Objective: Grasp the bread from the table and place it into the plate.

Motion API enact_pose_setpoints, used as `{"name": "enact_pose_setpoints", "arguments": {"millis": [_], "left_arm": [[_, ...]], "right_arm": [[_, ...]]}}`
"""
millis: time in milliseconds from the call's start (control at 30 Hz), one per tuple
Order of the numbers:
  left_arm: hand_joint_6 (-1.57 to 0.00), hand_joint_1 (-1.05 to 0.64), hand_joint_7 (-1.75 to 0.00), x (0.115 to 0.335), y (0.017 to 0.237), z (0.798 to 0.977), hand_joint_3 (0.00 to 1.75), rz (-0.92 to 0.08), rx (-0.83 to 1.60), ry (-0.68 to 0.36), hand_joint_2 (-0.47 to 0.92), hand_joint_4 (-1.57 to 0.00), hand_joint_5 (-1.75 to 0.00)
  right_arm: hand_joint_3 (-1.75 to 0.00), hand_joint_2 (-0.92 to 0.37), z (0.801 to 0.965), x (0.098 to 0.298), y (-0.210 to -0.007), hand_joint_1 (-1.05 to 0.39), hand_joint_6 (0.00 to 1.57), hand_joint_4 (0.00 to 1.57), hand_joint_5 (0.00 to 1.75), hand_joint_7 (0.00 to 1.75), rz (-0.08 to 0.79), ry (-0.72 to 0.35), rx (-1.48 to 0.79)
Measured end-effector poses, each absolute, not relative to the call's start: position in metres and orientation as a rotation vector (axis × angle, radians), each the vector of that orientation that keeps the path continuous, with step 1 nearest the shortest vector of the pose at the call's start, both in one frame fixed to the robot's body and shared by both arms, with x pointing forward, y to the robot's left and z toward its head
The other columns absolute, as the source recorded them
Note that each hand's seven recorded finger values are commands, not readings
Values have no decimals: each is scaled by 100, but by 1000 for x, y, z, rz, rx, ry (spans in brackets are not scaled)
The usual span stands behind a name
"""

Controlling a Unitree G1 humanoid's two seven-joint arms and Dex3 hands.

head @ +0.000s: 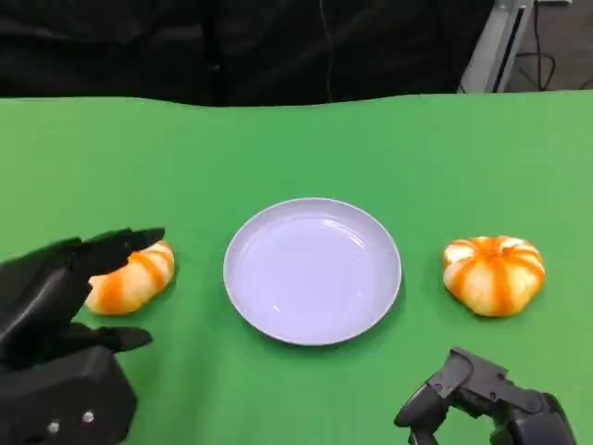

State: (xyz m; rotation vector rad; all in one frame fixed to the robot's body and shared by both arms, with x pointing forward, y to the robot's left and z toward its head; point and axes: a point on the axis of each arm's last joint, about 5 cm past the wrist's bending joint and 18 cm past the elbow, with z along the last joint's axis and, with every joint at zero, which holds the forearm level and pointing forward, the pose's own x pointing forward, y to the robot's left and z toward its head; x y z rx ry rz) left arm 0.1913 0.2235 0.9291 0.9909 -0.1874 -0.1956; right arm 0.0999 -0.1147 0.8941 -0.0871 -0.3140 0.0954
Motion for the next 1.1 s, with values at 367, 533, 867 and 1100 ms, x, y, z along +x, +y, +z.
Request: {"name": "enact_pose_setpoints", "arguments": {"millis": [367,533,867,1100], "left_arm": [[-21,-52,0,235,211,907,0,-233,1283,-54,91,-4,-9],[-21,-47,0,254,205,899,0,-240,1331,39,91,-5,-10],[-24,-44,-2,288,191,882,2,-300,1405,213,92,-12,-13],[-77,-28,-9,297,189,873,3,-347,1394,281,92,-68,-50]], "right_arm": [[-129,-35,895,101,-112,-8,77,70,161,132,93,-318,-88],[-129,-35,894,99,-111,-9,77,71,161,132,91,-311,-85],[-127,-36,894,98,-111,-8,78,71,160,131,88,-307,-80],[-129,-35,894,98,-110,-8,78,71,160,131,88,-308,-84]]}}
